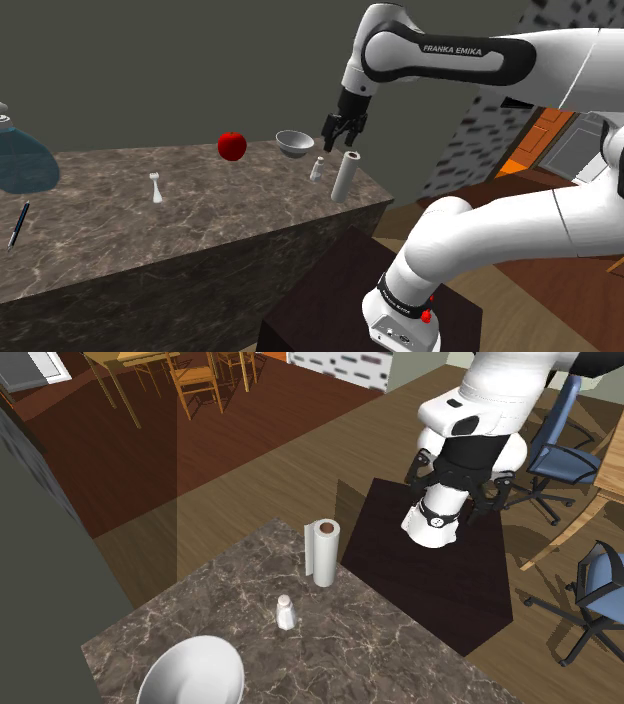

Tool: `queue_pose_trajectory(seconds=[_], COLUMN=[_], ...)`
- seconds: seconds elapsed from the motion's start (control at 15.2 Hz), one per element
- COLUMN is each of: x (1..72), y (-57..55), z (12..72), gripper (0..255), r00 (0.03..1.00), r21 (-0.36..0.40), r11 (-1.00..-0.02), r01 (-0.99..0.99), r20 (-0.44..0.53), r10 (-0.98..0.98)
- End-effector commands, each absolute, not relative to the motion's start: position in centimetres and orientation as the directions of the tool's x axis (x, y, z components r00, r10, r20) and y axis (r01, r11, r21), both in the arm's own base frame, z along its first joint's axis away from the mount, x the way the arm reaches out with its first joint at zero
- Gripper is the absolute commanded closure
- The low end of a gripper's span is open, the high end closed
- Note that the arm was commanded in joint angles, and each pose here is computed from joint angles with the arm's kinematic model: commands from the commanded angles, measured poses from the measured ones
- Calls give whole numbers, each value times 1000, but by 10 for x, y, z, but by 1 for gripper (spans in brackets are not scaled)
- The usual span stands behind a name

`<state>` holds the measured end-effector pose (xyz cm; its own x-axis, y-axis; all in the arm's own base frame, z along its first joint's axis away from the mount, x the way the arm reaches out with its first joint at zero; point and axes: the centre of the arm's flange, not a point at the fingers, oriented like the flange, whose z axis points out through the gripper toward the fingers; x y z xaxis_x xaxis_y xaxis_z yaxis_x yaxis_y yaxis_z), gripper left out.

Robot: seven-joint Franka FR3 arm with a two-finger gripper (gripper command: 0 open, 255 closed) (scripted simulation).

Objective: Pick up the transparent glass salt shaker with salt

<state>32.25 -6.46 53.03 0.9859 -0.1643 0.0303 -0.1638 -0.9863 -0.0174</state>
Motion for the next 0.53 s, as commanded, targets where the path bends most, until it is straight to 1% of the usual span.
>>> queue_pose_trajectory(seconds=[0.0, 0.46], x=[330, 362], y=[-83, -147], z=[515, 460], gripper=[0, 0], r00=[983, 969], r21=[-23, -47], r11=[-984, -975], r01=[-176, -219], r20=[49, 105], r10=[-177, -223])
